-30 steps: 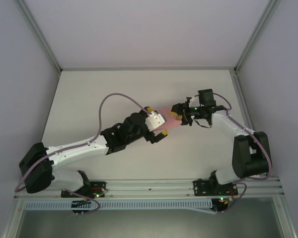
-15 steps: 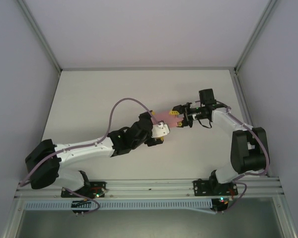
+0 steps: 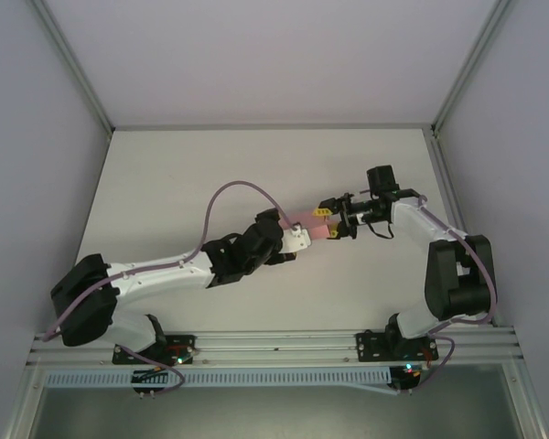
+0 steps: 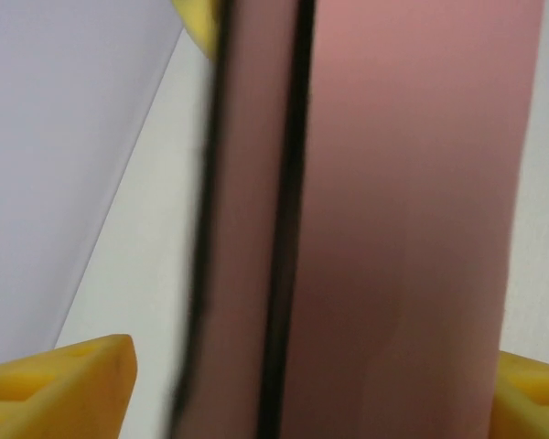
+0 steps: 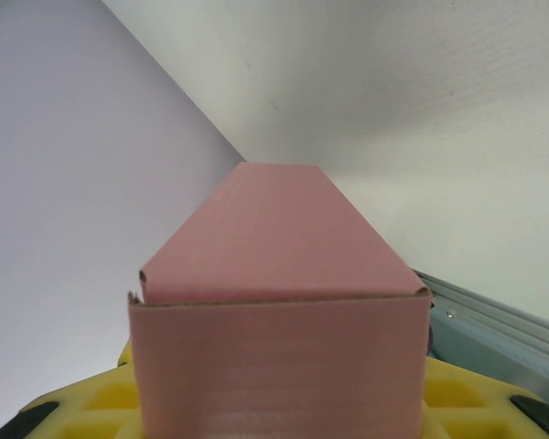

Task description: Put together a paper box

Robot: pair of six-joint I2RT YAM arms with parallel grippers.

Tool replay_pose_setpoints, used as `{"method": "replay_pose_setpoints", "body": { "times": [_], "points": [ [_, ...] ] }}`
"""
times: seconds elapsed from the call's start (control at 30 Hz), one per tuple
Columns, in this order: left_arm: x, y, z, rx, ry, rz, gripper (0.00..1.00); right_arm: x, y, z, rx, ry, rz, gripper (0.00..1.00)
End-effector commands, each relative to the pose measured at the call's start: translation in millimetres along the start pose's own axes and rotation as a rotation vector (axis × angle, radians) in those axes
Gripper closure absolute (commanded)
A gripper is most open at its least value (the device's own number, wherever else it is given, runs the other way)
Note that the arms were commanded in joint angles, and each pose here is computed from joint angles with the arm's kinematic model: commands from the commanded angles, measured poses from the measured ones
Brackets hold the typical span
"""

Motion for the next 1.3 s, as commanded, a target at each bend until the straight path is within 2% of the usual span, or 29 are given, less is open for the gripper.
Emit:
{"method": "replay_pose_setpoints", "body": {
  "times": [0.0,0.2,0.23,0.3,0.4,0.43,0.47,0.53,0.57,0.77,0.97,1.1,1.17,1.27],
  "points": [
    [-3.1,-5.3,10.8,-0.031,0.003,0.014,0.27,14.6,2.1,1.6,-0.004,0.017,0.057,0.67],
    [-13.0,-1.9,13.5,-0.028,0.012,-0.038,0.44,12.5,-0.1,-1.9,0.009,0.025,0.060,0.64],
    [-12.7,-2.2,13.5,-0.029,0.005,-0.039,0.47,12.1,-0.8,-2.8,0.014,0.029,0.059,0.58],
    [-13.8,-2.0,14.7,-0.030,0.001,-0.043,0.55,11.5,-1.8,-2.5,0.016,0.037,0.056,0.54],
    [-11.9,-4.2,12.7,-0.016,-0.004,-0.034,0.59,11.8,-2.5,-2.0,0.016,0.047,0.055,0.44],
    [-11.2,-4.7,11.4,-0.006,-0.004,-0.031,0.60,10.9,-2.4,-0.9,0.015,0.056,0.048,0.36],
    [-10.1,-5.1,10.1,0.006,0.003,-0.029,0.61,10.2,-2.1,0.0,0.015,0.069,0.037,0.22],
    [-7.2,-5.7,9.2,0.024,0.012,-0.025,0.63,5.6,-0.5,1.4,0.021,0.098,-0.008,0.13],
    [-6.0,-5.3,9.3,0.031,0.020,-0.025,0.63,2.7,0.5,3.0,0.020,0.118,-0.033,0.01],
    [10.0,-0.1,-5.3,0.199,0.048,0.011,0.64,-20.1,25.2,18.7,0.000,0.239,-0.249,0.00],
    [30.2,-1.5,-15.7,0.315,0.072,0.104,0.68,-41.6,70.0,53.0,-0.041,0.436,-0.541,0.00],
    [37.6,-1.7,-25.7,0.409,0.071,0.107,0.68,-43.3,97.4,83.0,-0.094,0.665,-0.733,0.00],
    [43.7,-0.4,-31.6,0.500,0.086,0.093,0.66,-35.7,102.0,93.5,-0.104,0.801,-0.757,0.00],
    [59.7,-5.1,-32.5,0.587,0.126,0.098,0.65,-11.1,96.8,102.9,-0.127,1.050,-0.700,0.00]
  ]
}}
Point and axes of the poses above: each hand's point on the last joint's axis, 136 mm out from that joint toward the fingers, its own y axis back along the fingers, its own z axis along the line the jaws close on, x = y × z, the point moved 2 cm from there along y, back along the fingers, and after that the axes turned 6 degrees about -y, right-handed, at the moved point
